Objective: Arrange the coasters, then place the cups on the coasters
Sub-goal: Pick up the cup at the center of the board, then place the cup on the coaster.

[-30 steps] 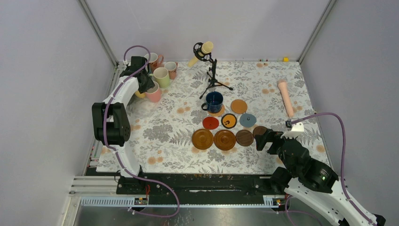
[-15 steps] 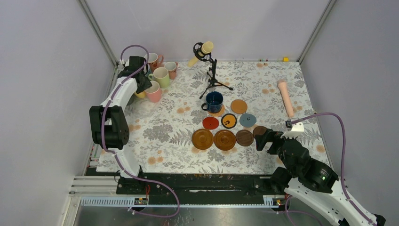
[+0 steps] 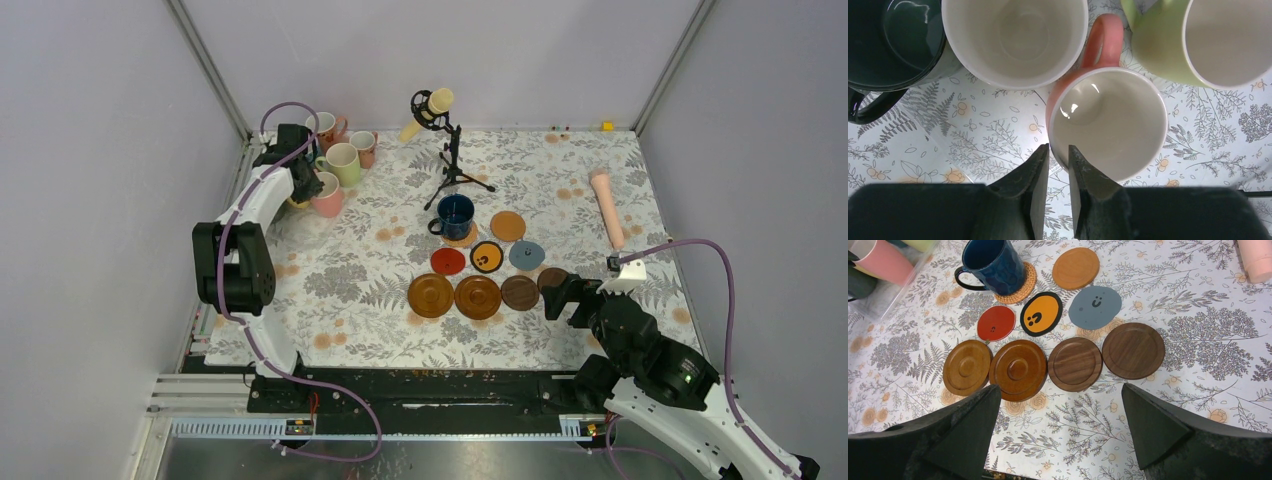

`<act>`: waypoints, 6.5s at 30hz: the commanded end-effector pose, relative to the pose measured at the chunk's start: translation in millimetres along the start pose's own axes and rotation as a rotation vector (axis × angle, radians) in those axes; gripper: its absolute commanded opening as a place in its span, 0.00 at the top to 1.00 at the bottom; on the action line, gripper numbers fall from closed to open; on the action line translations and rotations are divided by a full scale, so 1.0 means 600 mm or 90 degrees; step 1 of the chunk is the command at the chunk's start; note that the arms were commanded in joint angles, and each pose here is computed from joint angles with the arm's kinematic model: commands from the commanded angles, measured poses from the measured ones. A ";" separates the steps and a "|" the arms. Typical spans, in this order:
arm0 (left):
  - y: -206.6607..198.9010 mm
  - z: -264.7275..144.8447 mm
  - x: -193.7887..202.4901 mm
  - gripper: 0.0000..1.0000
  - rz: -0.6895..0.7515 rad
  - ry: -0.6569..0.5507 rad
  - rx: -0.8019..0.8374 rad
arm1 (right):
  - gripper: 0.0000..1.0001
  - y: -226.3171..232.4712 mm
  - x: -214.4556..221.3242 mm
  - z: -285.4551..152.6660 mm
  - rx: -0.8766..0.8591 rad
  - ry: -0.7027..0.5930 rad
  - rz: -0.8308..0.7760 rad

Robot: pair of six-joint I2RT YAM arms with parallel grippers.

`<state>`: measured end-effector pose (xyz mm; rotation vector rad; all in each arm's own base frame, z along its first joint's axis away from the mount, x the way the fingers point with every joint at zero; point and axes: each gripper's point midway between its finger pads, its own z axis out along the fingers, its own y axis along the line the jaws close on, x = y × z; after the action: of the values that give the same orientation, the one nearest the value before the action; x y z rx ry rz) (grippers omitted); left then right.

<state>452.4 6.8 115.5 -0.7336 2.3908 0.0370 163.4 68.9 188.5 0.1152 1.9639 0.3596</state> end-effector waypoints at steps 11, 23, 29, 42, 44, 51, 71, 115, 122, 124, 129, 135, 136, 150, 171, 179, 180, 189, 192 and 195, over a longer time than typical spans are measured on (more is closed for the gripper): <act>-0.015 -0.052 -0.035 1.00 0.025 -0.024 0.040 | 0.01 -0.001 -0.017 -0.003 0.005 -0.021 0.005; -0.052 -0.204 -0.016 1.00 0.042 -0.031 0.184 | 0.10 0.092 -0.065 0.004 -0.044 0.040 0.073; -0.066 -0.261 0.074 1.00 0.084 0.002 0.258 | 0.23 0.224 -0.081 0.056 -0.105 0.144 0.105; -0.071 -0.335 0.203 1.00 0.118 0.031 0.389 | 0.33 0.488 -0.058 0.165 -0.121 0.193 0.094; -0.074 -0.341 0.211 1.00 0.117 0.039 0.407 | 0.33 0.508 -0.044 0.180 -0.113 0.206 0.087; -0.081 -0.356 0.220 1.00 0.112 0.039 0.442 | 0.35 0.519 -0.004 0.228 -0.055 0.228 0.055; -0.099 -0.367 0.235 1.00 0.089 0.048 0.498 | 0.90 0.509 0.041 0.279 -0.001 0.243 -0.015; -0.070 -0.390 0.227 0.01 0.203 -0.029 0.507 | 1.00 0.007 -0.152 0.407 0.333 0.166 0.172; -0.071 -0.393 0.228 0.01 0.204 -0.027 0.512 | 1.00 0.007 -0.130 0.432 0.333 0.195 0.173; -0.071 -0.393 0.228 0.01 0.204 -0.027 0.512 | 1.00 0.007 -0.129 0.436 0.332 0.198 0.173; -0.072 -0.391 0.229 0.01 0.204 -0.023 0.511 | 1.00 0.007 -0.122 0.443 0.328 0.210 0.175; -0.072 -0.390 0.230 0.01 0.204 -0.022 0.511 | 1.00 0.002 -0.113 0.444 0.330 0.220 0.178; -0.073 -0.389 0.229 0.01 0.203 -0.022 0.510 | 1.00 0.000 -0.112 0.444 0.332 0.221 0.176; -0.072 -0.385 0.231 0.01 0.204 -0.020 0.506 | 1.00 -0.017 -0.108 0.448 0.347 0.229 0.162; -0.070 -0.380 0.229 0.01 0.203 -0.020 0.496 | 0.55 -0.005 -0.131 0.436 0.324 0.216 0.163; -0.027 -0.346 0.188 0.01 0.156 -0.068 0.359 | 0.26 0.067 -0.202 0.373 0.165 0.192 0.138; -0.020 -0.346 0.175 0.01 0.147 -0.085 0.340 | 0.21 0.079 -0.198 0.366 0.127 0.197 0.124; -0.017 -0.353 0.036 0.04 0.025 -0.197 0.243 | 0.18 0.119 -0.189 0.227 -0.041 0.162 0.057; -0.047 -0.344 -0.015 0.09 0.042 -0.227 0.243 | 0.19 0.120 -0.182 0.185 -0.068 0.141 0.058; -0.064 -0.308 -0.069 0.17 0.019 -0.237 0.190 | 0.20 0.122 -0.176 0.149 -0.091 0.121 0.063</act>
<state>343.8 -59.4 264.0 -0.4251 2.1136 -0.2441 303.9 124.3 261.7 0.1733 2.1670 0.5168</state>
